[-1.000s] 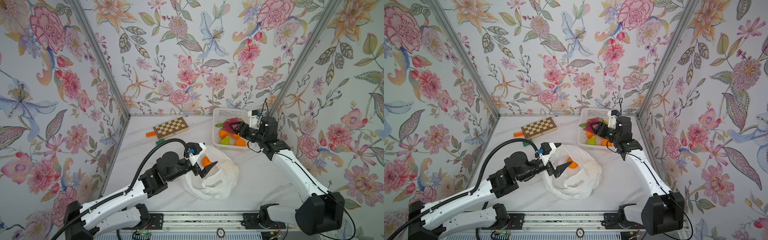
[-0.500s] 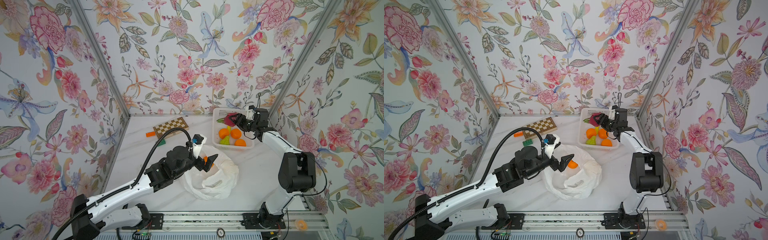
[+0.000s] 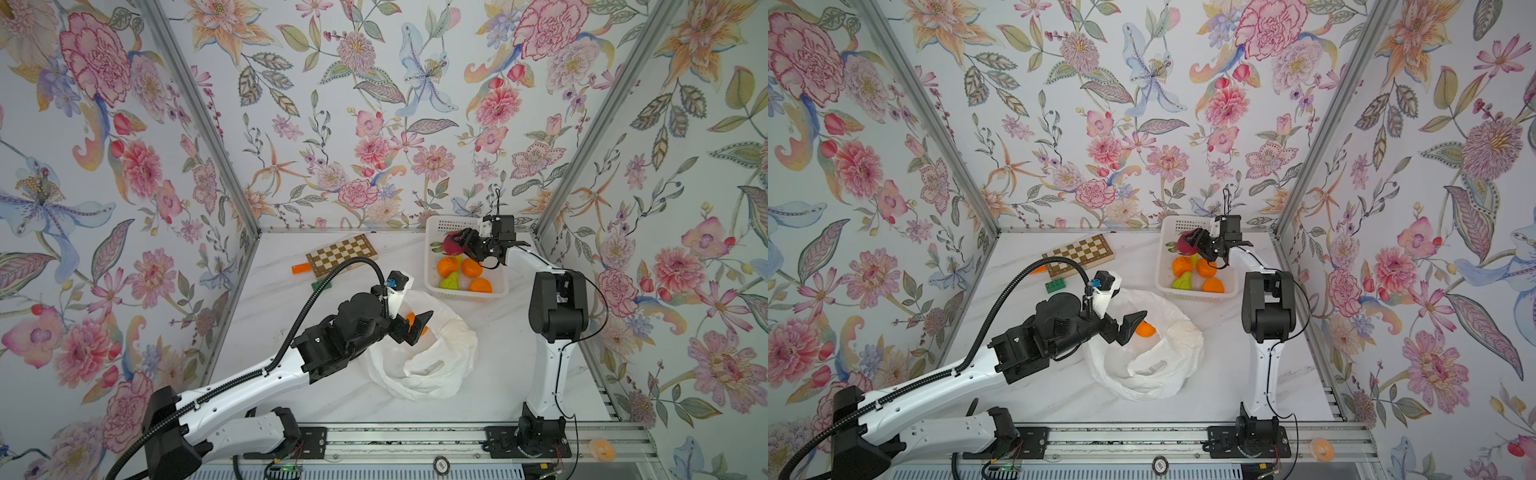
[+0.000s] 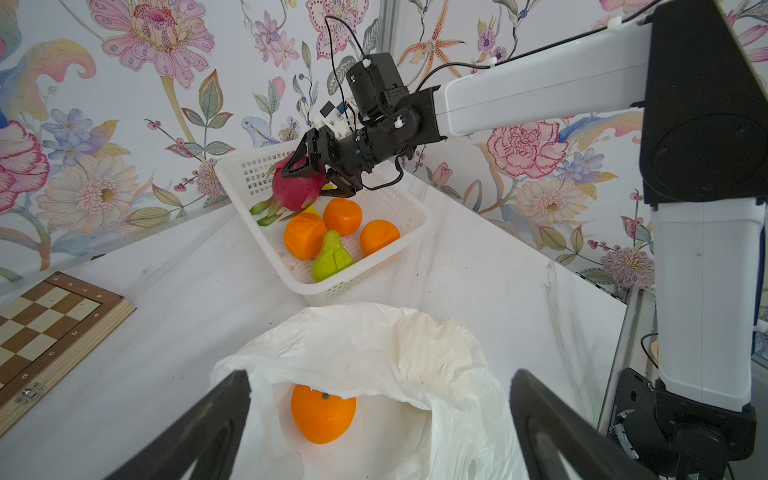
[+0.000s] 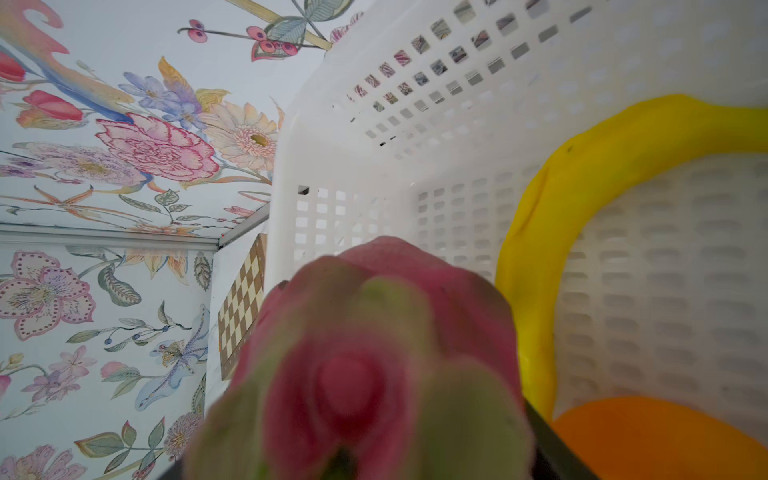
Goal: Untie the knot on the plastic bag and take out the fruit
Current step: 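Carry the dragon fruit with the right gripper to the basket while the left withdraws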
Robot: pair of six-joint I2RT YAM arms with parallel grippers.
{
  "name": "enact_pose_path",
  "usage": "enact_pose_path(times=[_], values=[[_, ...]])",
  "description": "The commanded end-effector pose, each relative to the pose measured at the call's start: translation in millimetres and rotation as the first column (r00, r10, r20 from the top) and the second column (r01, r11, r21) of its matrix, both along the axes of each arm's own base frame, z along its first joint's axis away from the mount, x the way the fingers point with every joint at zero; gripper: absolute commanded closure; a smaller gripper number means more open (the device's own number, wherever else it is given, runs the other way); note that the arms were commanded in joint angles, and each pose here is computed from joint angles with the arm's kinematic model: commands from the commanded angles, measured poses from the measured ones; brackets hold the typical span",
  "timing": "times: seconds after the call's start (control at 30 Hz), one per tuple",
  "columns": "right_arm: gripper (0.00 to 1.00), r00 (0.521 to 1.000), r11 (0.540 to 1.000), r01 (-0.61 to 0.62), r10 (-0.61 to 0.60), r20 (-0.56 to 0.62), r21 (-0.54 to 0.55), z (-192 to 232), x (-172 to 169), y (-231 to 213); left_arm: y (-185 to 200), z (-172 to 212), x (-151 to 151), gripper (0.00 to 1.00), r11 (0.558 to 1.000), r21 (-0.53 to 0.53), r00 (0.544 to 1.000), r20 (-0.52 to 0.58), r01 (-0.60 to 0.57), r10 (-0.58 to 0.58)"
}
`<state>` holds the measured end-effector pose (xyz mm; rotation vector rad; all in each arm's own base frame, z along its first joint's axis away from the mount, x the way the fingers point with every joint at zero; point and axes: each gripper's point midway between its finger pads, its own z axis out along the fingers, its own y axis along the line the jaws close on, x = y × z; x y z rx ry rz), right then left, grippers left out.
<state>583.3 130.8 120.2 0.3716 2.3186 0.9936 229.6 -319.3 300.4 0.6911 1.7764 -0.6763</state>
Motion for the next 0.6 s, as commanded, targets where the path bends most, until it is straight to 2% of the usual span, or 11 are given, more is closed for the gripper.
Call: enact_pose_path(times=[0.0, 0.17, 0.33, 0.4, 0.57], values=[[0.42, 0.999, 0.999, -0.044, 0.044, -0.028, -0.003, -4.8, 0.8, 8.0, -1.1, 5.8, 1.0, 0.01, 1.000, -0.008, 1.000, 0.001, -0.016, 0.016], [0.27, 0.997, 0.998, -0.048, 0.046, -0.064, -0.032, -14.4, 5.5, 8.6, -5.6, 2.9, 2.1, 0.01, 1.000, 0.005, 1.000, 0.002, -0.007, 0.007], [0.14, 0.998, 0.995, -0.037, 0.032, -0.052, -0.092, -2.4, 9.7, 5.5, -8.4, -0.9, 3.2, 0.01, 1.000, 0.022, 1.000, -0.003, -0.002, 0.002], [0.01, 0.999, 0.993, -0.023, 0.019, -0.039, -0.113, 4.9, 9.2, 1.1, -9.3, -1.6, 3.2, 0.01, 1.000, 0.028, 1.000, -0.005, 0.001, -0.001], [0.01, 1.000, 0.987, 0.006, -0.006, -0.004, -0.159, 27.9, 4.3, -8.8, -8.6, -2.3, 3.0, 0.01, 0.999, 0.033, 1.000, -0.004, 0.003, -0.002]])
